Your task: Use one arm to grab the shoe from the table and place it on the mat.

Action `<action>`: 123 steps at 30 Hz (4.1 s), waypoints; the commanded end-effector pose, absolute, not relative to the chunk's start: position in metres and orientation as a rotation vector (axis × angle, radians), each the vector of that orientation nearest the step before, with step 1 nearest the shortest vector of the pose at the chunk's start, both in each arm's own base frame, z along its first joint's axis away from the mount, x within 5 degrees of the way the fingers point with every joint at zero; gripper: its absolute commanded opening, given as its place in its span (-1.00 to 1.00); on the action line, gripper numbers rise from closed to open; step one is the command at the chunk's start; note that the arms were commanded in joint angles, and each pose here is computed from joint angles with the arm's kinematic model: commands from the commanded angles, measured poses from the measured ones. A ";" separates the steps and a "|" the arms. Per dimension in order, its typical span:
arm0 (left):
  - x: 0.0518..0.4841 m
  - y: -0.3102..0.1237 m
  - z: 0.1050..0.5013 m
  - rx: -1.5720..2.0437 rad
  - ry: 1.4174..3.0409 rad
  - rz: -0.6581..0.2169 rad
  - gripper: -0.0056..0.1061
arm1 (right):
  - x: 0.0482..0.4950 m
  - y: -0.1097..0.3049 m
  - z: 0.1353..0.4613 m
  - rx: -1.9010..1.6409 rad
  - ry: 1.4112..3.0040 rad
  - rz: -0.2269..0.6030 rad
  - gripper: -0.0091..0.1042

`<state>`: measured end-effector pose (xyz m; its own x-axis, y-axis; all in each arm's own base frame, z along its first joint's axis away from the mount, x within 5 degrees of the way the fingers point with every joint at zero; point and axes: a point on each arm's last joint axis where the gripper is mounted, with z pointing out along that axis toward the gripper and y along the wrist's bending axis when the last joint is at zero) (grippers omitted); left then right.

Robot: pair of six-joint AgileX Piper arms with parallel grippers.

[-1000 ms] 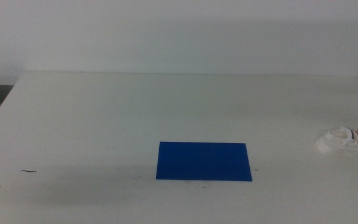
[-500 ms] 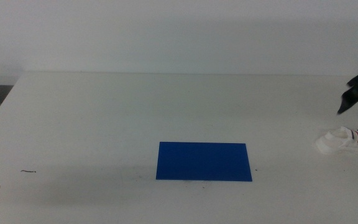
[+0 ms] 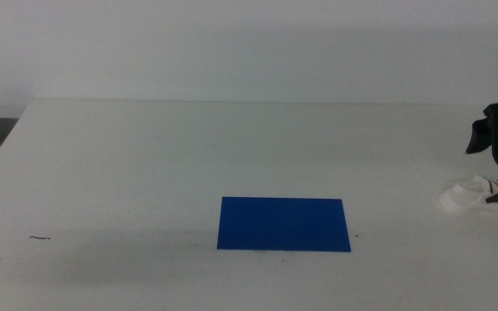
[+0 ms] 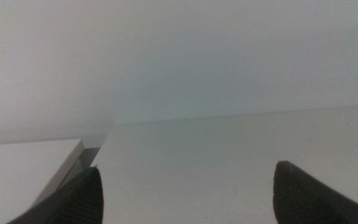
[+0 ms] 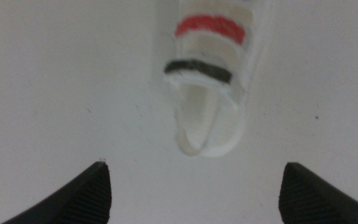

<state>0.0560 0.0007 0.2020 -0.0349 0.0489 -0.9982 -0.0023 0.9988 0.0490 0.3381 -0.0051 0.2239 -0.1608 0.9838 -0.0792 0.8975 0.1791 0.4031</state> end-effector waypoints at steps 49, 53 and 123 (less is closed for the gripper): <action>0.056 0.001 0.203 0.032 1.599 0.034 0.78 | 0.344 0.271 0.242 1.180 2.595 0.189 -0.77; 0.056 0.001 0.203 0.032 1.599 0.034 0.78 | 0.345 0.279 0.242 0.008 2.793 0.093 -0.78; 0.056 0.001 0.203 0.032 1.599 0.034 0.78 | 0.112 0.020 0.263 -0.336 1.842 0.000 0.79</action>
<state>0.0560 0.0007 0.2020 -0.0349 0.0489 -0.9982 -0.0023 0.9988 0.0490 0.1240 0.0259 0.2753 -0.2910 -0.2495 -0.9236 -0.2649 0.9487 -0.1728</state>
